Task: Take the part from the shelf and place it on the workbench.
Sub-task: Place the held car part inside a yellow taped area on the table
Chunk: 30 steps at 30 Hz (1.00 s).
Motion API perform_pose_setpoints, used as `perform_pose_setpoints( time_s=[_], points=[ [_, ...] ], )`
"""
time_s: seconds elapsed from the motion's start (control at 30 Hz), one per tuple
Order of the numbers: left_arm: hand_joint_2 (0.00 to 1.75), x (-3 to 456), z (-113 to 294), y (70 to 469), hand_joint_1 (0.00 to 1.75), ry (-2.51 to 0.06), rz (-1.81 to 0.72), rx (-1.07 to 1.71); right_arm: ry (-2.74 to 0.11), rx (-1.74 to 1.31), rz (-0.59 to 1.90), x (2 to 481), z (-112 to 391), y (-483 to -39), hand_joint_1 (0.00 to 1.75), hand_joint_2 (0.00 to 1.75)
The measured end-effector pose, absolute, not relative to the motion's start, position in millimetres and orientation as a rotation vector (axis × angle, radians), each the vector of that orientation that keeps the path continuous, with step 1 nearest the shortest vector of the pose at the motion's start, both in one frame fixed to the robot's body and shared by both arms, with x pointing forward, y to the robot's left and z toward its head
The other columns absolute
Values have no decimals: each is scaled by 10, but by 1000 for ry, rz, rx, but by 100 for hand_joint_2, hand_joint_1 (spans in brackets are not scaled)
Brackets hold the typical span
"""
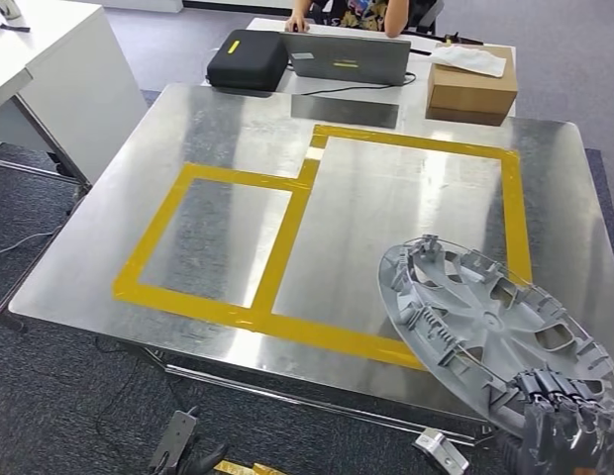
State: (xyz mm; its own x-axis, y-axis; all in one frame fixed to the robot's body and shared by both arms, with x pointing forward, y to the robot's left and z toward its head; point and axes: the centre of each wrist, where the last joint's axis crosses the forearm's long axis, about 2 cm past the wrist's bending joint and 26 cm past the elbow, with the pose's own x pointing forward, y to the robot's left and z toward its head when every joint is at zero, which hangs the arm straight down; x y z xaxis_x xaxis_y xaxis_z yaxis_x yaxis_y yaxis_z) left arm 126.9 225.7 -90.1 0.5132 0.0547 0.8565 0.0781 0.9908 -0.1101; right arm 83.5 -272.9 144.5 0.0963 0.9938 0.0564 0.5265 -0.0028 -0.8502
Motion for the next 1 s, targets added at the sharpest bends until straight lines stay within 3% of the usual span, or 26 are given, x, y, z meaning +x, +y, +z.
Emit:
perform_pose_setpoints(
  time_s=[0.43, 0.63, 1.0],
  points=[
    [175, 1268, -901, 2253, 0, -1032, -21, -149, -1286, -1468, 750, 916, 1329, -3045, 175, 175],
    [175, 1284, -895, 2243, 0, -1026, -40, -166, -1163, -1321, 788, 1237, 1292, -3644, 175, 175],
    [175, 1375, -863, 2205, 0, -1019, -79, -191, -1038, -1392, 894, 2081, 1266, -4487, 175, 175]
  ],
)
